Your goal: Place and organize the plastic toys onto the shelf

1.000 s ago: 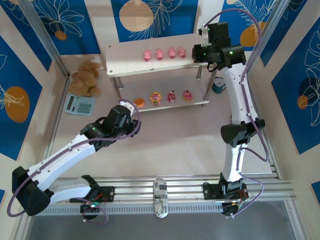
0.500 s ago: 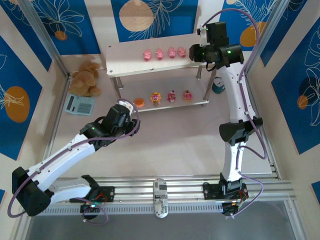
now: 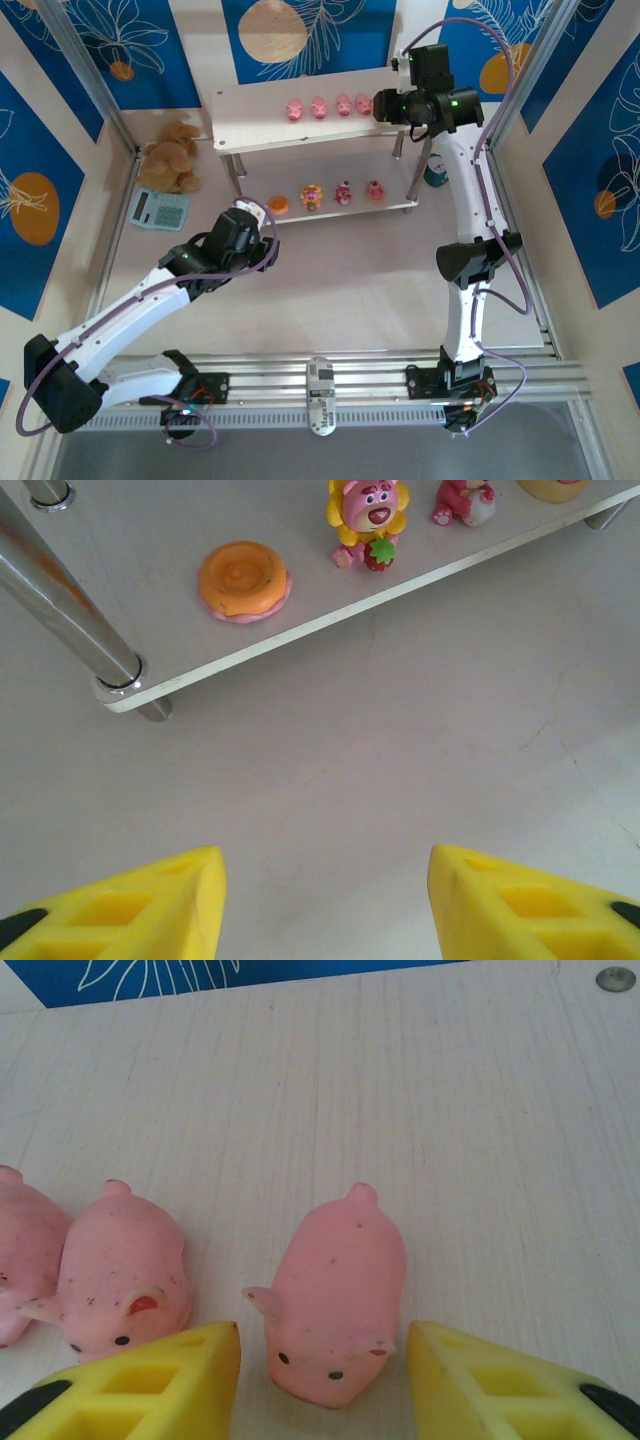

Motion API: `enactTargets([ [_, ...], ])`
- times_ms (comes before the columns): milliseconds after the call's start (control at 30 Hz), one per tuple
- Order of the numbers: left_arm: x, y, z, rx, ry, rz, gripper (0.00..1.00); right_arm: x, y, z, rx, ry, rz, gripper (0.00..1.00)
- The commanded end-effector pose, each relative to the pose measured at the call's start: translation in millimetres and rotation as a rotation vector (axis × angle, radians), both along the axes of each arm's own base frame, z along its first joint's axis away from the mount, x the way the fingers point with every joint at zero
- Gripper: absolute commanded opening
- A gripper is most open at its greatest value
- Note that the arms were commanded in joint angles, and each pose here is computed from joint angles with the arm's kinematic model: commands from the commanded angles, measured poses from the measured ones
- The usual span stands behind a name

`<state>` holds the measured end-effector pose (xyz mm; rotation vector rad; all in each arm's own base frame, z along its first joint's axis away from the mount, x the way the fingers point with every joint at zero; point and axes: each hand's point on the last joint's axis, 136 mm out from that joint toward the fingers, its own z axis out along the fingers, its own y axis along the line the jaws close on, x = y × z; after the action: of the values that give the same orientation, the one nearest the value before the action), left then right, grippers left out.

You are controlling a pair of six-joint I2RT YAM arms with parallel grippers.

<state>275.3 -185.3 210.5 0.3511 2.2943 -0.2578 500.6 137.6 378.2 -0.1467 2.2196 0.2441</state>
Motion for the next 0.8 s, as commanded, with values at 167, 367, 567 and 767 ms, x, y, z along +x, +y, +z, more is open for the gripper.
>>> enactTargets([
  [167, -0.5, 3.2, 4.5, -0.013, -0.014, -0.008, 0.55, -14.5, -3.9, 44.0, 0.089, -0.088, 0.018, 0.55],
  [367, -0.8, 6.1, 6.7, -0.014, -0.026, 0.001, 0.56, -43.1, -22.9, 89.3, 0.153, -0.195, -0.004, 0.57],
  [567, 0.2, 17.8, 1.7, -0.029, -0.029, 0.041, 0.56, -92.0, -39.3, 122.6, 0.202, -0.302, -0.026, 0.57],
  [767, -1.1, 38.8, -8.4, -0.071, -0.043, 0.115, 0.61, -148.6, -65.2, 79.8, 0.151, -0.267, -0.13, 0.62],
])
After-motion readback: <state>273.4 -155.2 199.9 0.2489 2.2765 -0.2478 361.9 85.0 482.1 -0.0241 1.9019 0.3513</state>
